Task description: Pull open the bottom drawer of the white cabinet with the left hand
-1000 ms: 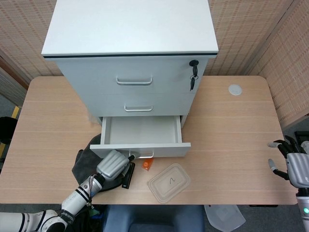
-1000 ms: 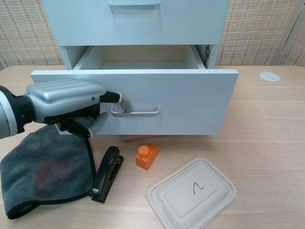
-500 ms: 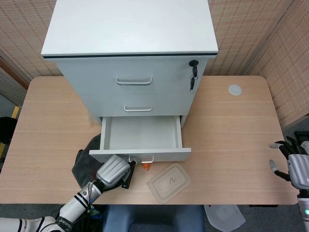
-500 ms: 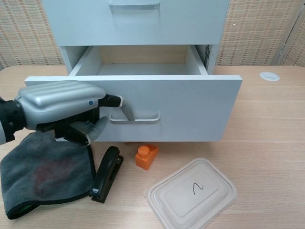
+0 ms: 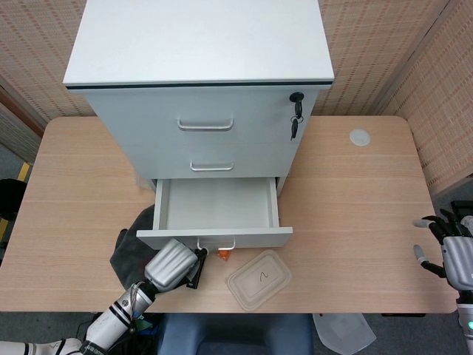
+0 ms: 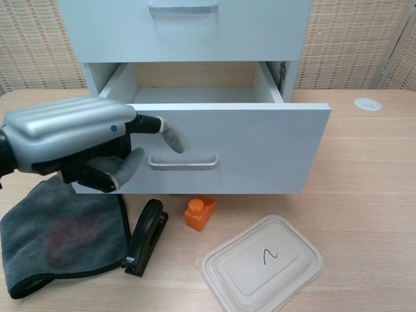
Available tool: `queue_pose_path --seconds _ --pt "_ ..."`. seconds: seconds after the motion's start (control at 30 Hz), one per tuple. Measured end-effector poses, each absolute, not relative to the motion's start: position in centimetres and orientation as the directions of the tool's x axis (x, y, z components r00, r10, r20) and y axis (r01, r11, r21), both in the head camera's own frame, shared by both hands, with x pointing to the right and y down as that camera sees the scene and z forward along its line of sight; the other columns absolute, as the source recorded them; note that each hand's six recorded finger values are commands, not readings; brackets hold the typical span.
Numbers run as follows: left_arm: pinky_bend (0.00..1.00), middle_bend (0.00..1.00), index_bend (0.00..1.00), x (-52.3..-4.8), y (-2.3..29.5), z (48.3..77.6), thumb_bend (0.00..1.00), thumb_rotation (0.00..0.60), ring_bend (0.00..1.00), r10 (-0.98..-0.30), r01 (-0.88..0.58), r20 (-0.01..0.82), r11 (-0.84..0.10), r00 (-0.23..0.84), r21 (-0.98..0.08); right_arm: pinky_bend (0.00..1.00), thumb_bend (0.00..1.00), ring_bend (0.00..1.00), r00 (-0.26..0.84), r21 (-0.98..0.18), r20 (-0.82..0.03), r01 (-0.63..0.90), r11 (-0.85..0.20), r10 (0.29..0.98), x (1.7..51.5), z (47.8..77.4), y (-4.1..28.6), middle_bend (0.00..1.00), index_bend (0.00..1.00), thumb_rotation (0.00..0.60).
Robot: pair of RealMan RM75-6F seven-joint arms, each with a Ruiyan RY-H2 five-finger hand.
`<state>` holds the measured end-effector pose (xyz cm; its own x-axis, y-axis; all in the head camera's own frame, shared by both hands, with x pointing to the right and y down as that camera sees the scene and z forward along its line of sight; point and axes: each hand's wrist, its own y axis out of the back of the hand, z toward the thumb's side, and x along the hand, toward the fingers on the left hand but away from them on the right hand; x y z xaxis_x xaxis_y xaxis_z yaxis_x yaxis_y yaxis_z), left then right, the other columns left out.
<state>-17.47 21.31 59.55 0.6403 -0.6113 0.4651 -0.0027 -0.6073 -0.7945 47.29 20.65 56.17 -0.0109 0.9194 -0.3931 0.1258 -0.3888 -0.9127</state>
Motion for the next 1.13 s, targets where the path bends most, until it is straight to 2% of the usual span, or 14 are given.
queue_pose_path --seconds 0.17,0.3,0.37,0.47,0.63,0.77,0.9,0.97,1.03,1.13 --pt "1.00 0.98 0.42 -18.3 20.6 57.1 0.74 0.600 0.95 -0.663 -0.090 0.374 -0.555 0.649 -0.827 0.24 0.33 0.20 -0.006 -0.911 -0.395 0.127 -0.391 0.919 47.1 56.3 20.5 0.27 0.31 0.600" --pt "1.00 0.97 0.57 -19.8 19.7 55.0 0.74 0.600 0.94 -0.720 -0.179 0.287 -0.496 0.632 -0.849 0.24 0.33 0.20 0.000 -0.912 -0.393 0.132 -0.390 0.920 46.9 56.4 20.4 0.27 0.31 0.600" --pt "1.00 0.96 0.62 -21.1 19.0 54.2 0.74 0.600 0.93 -0.758 -0.216 0.252 -0.458 0.601 -0.862 0.24 0.33 0.19 0.000 -0.913 -0.390 0.133 -0.387 0.921 46.9 56.3 20.3 0.27 0.31 0.600" --pt "0.97 0.93 0.65 -24.1 17.9 53.5 0.74 0.600 0.90 -0.823 -0.260 0.219 -0.400 0.524 -0.879 0.24 0.33 0.20 0.000 -0.913 -0.391 0.132 -0.387 0.921 47.0 56.3 20.3 0.27 0.31 0.600" --pt "0.94 0.89 0.64 -30.1 16.7 54.0 0.74 0.600 0.84 -0.903 -0.261 0.237 -0.341 0.358 -0.903 0.24 0.33 0.20 0.002 -0.911 -0.393 0.133 -0.390 0.919 46.9 56.4 20.3 0.27 0.31 0.600" --pt "0.86 0.80 0.57 -35.0 16.7 54.8 0.70 0.600 0.73 -0.936 -0.229 0.284 -0.329 0.206 -0.916 0.24 0.33 0.20 0.006 -0.909 -0.397 0.133 -0.394 0.918 46.7 56.5 20.2 0.27 0.31 0.600" --pt "0.65 0.62 0.40 -39.8 17.7 55.7 0.57 0.600 0.57 -0.942 -0.177 0.332 -0.336 0.055 -0.925 0.24 0.33 0.20 0.012 -0.905 -0.405 0.133 -0.403 0.914 46.5 56.8 20.0 0.27 0.31 0.600" --pt "0.58 0.54 0.36 -42.2 18.6 56.1 0.54 0.600 0.51 -0.935 -0.145 0.355 -0.348 -0.022 -0.926 0.24 0.33 0.20 0.014 -0.904 -0.409 0.133 -0.407 0.912 46.4 56.9 19.9 0.27 0.31 0.600" --pt "0.51 0.51 0.35 -44.5 19.7 56.4 0.53 0.600 0.47 -0.923 -0.114 0.372 -0.362 -0.092 -0.925 0.24 0.33 0.20 0.017 -0.903 -0.411 0.132 -0.409 0.912 46.3 57.0 19.8 0.27 0.31 0.600" --pt "0.48 0.49 0.34 -47.0 21.3 56.8 0.53 0.600 0.46 -0.904 -0.081 0.392 -0.383 -0.169 -0.920 0.24 0.33 0.20 0.021 -0.900 -0.417 0.131 -0.416 0.909 46.1 57.2 19.7 0.27 0.31 0.600"
